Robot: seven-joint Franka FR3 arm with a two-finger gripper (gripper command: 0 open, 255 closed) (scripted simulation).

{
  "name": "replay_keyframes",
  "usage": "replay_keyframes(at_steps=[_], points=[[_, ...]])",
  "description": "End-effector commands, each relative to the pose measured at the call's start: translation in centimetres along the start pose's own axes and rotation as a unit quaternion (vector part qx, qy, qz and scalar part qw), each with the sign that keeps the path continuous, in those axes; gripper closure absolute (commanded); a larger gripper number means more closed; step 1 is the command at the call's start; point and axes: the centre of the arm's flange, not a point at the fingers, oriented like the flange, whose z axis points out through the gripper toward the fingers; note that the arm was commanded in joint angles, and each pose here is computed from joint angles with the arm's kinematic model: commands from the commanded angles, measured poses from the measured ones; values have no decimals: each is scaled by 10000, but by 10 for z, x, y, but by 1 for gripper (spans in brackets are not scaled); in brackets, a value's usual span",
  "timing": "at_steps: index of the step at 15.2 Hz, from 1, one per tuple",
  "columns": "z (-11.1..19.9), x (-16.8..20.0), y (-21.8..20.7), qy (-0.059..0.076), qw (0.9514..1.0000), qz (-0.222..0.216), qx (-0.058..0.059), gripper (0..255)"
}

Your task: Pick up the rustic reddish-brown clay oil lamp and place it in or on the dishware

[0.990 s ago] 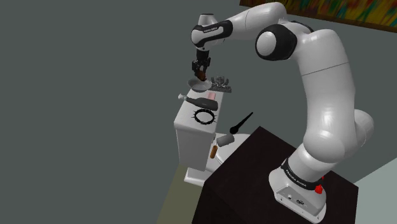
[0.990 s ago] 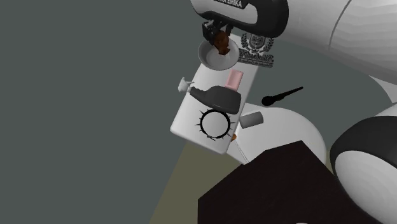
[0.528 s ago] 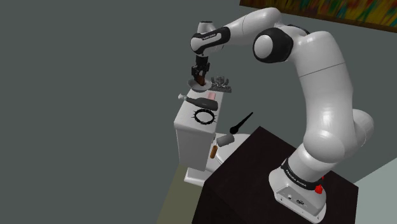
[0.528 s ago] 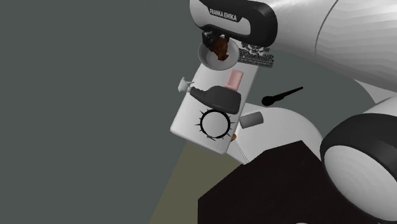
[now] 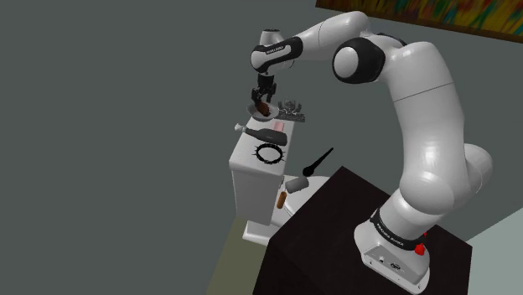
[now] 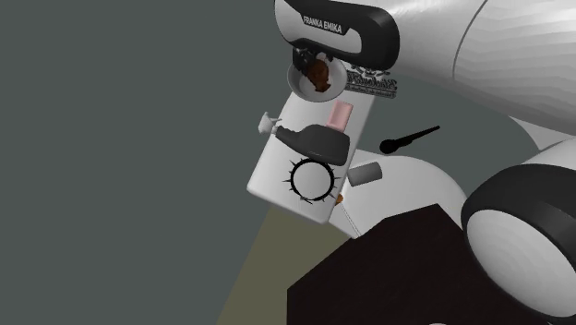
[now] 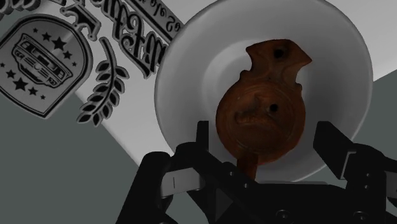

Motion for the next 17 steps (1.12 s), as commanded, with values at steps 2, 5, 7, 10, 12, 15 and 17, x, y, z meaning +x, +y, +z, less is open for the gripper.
replay_keyframes(at_steps=[2,5,7,10,12,15,17], points=[[0,0,0,1,10000,0,0,0],[0,0,0,1,10000,0,0,0],[-26,0,0,1,10000,0,0,0],[-50,0,0,1,10000,0,0,0],[-50,0,0,1,10000,0,0,0],[-50,0,0,1,10000,0,0,0],[-50,0,0,1,10000,0,0,0]])
